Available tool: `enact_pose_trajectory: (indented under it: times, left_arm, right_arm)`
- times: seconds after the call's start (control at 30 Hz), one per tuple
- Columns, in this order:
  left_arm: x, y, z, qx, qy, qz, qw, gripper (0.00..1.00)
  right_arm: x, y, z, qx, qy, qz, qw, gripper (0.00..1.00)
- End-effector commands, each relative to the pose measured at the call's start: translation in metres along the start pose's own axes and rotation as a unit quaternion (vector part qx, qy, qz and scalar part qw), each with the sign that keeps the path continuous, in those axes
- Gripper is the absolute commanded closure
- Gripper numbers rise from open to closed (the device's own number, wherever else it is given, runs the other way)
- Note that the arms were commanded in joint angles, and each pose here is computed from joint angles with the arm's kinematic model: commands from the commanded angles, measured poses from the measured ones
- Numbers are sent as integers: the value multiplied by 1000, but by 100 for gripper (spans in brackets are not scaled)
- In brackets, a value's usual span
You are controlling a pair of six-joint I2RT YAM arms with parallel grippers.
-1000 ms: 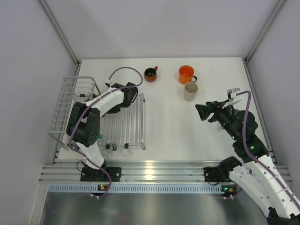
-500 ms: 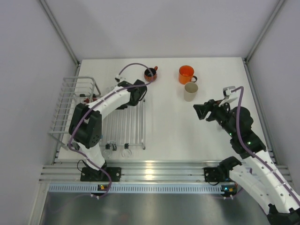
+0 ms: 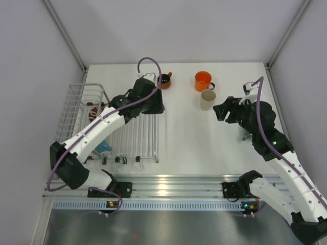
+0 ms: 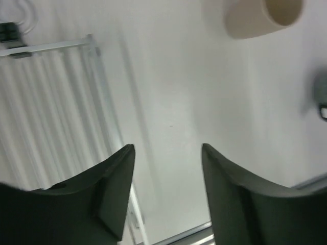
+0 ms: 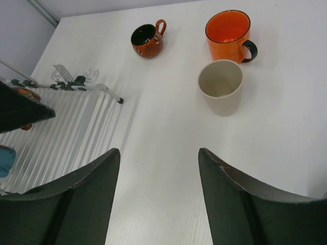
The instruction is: Load the cups into the dish rack
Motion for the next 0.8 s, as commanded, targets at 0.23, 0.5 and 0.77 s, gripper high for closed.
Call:
enact_pose_trajectory:
  times: [0.23, 0.5, 0.77]
  left_arm:
    - [-12, -26, -51, 233, -96, 25, 967, 5]
    - [-1, -23, -75, 289, -129, 52, 947, 3]
    - [4, -16, -87, 279, -158, 75, 944, 4]
  right_arm:
    - [-6, -3, 1, 81, 28, 38, 996, 36]
    - [-11, -36, 6, 221, 21, 56, 973, 45]
    - [-21, -81, -5, 391, 7, 111, 914, 56]
Point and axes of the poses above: each gripper's point midway between its finger pads, its own z axis out along the fingers, its own y axis along the line the jaws close on, x = y × z, the point moved 10 cm from there along -z, back along the fingers, and after that the axes turned 10 degrees about z, right-handed, at the moved point
